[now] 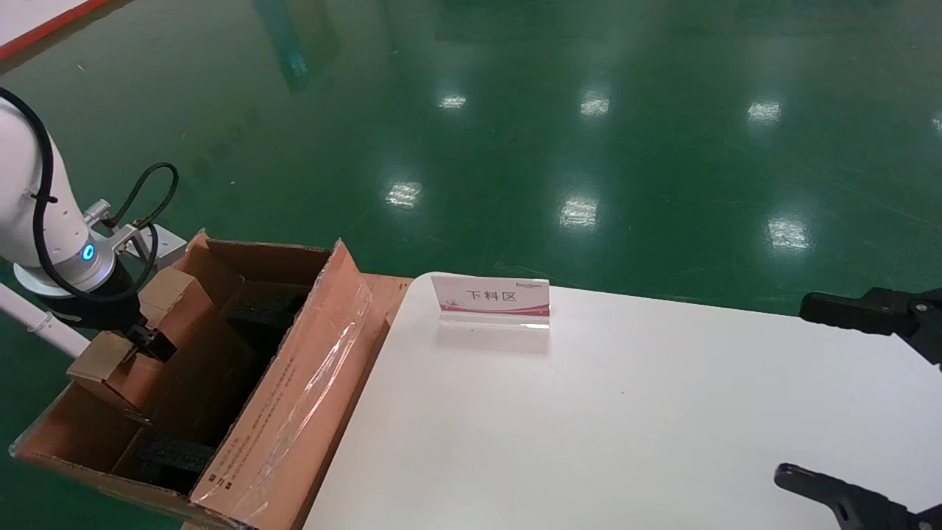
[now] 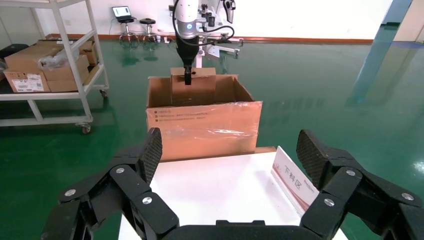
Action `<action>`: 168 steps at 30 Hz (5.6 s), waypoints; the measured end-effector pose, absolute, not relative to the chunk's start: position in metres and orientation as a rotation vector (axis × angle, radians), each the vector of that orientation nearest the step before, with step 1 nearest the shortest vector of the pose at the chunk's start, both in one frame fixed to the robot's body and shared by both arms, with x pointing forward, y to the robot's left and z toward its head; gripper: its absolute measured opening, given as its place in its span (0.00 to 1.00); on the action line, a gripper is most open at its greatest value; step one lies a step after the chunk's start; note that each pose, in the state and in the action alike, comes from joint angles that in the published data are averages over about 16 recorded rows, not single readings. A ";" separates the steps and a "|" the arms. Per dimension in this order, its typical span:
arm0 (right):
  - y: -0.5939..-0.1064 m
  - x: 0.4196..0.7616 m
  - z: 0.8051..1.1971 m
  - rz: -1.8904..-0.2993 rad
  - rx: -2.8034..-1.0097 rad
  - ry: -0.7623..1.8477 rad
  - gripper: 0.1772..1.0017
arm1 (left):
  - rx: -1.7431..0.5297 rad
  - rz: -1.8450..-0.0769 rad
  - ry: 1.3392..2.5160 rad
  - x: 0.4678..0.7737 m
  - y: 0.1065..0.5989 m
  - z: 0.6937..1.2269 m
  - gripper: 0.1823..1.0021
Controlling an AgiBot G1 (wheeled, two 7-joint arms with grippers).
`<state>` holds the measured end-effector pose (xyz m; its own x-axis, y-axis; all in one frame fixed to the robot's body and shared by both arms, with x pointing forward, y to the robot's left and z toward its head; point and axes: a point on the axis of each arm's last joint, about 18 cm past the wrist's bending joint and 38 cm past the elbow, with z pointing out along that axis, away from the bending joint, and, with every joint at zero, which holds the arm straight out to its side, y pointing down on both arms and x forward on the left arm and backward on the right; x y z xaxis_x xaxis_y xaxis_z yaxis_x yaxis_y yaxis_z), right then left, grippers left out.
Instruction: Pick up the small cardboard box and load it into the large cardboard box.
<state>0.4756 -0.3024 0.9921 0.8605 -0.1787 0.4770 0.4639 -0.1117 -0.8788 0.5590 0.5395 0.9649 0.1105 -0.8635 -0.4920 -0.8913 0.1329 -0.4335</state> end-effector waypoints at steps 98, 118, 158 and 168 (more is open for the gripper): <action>-0.303 0.476 0.992 -0.553 -1.595 -0.228 1.00 | -0.516 -1.042 2.190 0.539 0.341 1.039 1.00; -0.303 0.476 0.992 -0.553 -1.595 -0.228 1.00 | -0.065 -1.446 2.221 0.516 0.290 1.013 1.00; -0.303 0.476 0.992 -0.553 -1.595 -0.227 1.00 | 0.280 -1.810 1.915 0.474 0.301 0.991 1.00; -0.303 0.476 0.992 -0.553 -1.595 -0.227 1.00 | 0.277 -1.803 1.922 0.475 0.300 0.992 1.00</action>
<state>0.4761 -0.3028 0.9920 0.8605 -0.1804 0.4765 0.4633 -0.1119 -0.8791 0.4749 0.3003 0.9919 -0.8611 -0.1783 -0.4762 0.4638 0.1081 -0.8793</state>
